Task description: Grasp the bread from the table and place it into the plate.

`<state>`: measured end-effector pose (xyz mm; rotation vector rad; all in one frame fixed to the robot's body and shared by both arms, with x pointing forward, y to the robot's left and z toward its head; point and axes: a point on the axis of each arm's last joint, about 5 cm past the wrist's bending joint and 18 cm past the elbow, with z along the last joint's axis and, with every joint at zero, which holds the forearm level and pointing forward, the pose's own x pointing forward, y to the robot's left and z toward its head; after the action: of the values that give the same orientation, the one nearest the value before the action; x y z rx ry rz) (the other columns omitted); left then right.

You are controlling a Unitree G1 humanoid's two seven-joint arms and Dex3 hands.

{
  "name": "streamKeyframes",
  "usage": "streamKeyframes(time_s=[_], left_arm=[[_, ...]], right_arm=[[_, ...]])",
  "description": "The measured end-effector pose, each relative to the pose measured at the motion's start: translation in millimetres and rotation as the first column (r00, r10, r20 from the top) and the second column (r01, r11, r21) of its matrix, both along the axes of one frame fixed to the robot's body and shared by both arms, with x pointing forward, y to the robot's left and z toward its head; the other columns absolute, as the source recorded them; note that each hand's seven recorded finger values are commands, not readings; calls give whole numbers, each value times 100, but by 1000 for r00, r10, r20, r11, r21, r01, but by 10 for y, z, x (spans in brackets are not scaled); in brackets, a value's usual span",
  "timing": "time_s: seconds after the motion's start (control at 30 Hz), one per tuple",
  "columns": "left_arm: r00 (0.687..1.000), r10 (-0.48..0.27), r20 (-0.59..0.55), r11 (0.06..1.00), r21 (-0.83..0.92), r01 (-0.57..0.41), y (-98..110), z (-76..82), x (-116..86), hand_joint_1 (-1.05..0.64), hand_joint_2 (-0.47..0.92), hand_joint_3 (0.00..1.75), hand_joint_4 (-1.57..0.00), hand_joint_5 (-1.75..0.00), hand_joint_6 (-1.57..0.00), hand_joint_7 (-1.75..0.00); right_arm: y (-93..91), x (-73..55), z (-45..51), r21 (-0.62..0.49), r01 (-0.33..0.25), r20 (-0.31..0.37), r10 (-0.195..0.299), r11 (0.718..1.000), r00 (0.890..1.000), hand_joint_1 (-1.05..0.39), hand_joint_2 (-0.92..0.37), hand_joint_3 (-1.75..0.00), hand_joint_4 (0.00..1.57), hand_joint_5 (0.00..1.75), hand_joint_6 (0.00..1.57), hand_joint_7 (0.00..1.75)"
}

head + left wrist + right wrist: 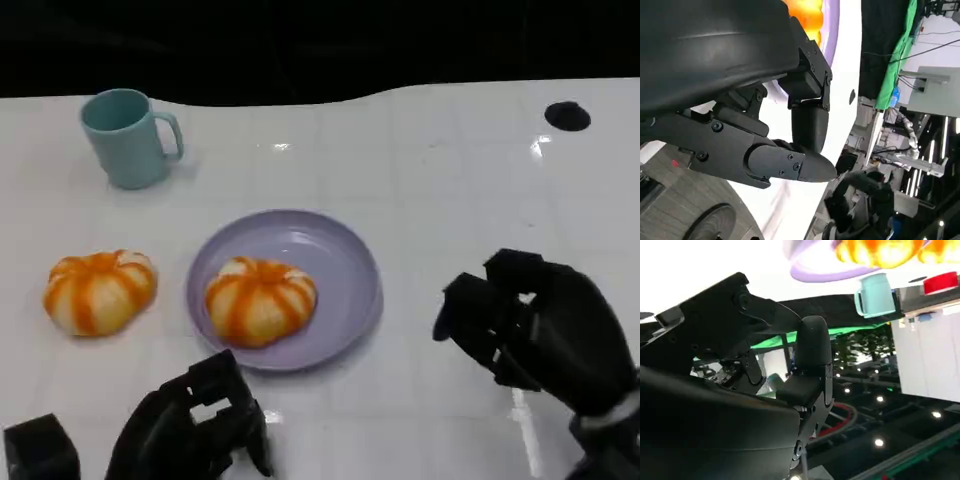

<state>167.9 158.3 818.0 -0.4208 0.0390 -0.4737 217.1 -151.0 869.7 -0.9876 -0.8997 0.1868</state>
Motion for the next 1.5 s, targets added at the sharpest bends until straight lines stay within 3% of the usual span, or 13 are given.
streamKeyframes(time_s=[0.13, 0.47, 0.7, 1.07, 1.2, 1.3, 1.37, 1.5], left_arm=[[1000, 0, -3, 1000, -2, 0, 2, 0, 4, -64, 92, 21, -80, -175, -70, -156], [1000, 1, -8, 1000, -2, -1, 10, -3, 8, -64, 92, 22, -80, -175, -70, -155], [1000, -1, -8, 1000, -1, 1, 9, -3, 6, -64, 92, 22, -80, -175, -70, -156], [1000, 2, -6, 1000, 2, -1, 16, -2, -1, -63, 92, 22, -80, -175, -71, -153], [1000, 2, -6, 1000, 3, -2, 20, -2, -1, -64, 92, 20, -80, -175, -72, -155], [1000, 2, -5, 1000, 4, -2, 24, -1, 0, -63, 92, 20, -80, -175, -71, -155], [1000, 3, -5, 1000, 4, -3, 27, -1, 0, -64, 92, 19, -80, -175, -71, -155], [1000, 3, -5, 1000, 5, -3, 29, -1, 0, -63, 92, 21, -79, -175, -70, -154]], right_arm=[[-118, -161, -62, -16, 33, -59, -34, 999, 998, -17, -35, -121, 85, 175, 70, 168], [-217, -385, -178, -42, 83, -171, -89, 996, 981, -18, -40, -111, 87, 175, 75, 161], [-242, -400, -236, -44, 101, -194, -108, 994, 975, -16, -39, -113, 89, 175, 69, 173], [-269, -394, -317, -26, 104, -210, -107, 994, 972, -18, -37, -119, 90, 175, 69, 175], [-233, -397, -340, 0, 97, -227, -95, 995, 969, -17, -35, -122, 91, 175, 71, 171], [-203, -401, -351, 57, 89, -253, -72, 994, 965, -15, -31, -127, 91, 175, 80, 147], [-189, -407, -350, 115, 72, -292, -36, 991, 956, -15, -29, -132, 89, 175, 84, 134], [-180, -419, -348, 207, 39, -370, 41, 978, 928, -17, -25, -136, 88, 171, 87, 127]])
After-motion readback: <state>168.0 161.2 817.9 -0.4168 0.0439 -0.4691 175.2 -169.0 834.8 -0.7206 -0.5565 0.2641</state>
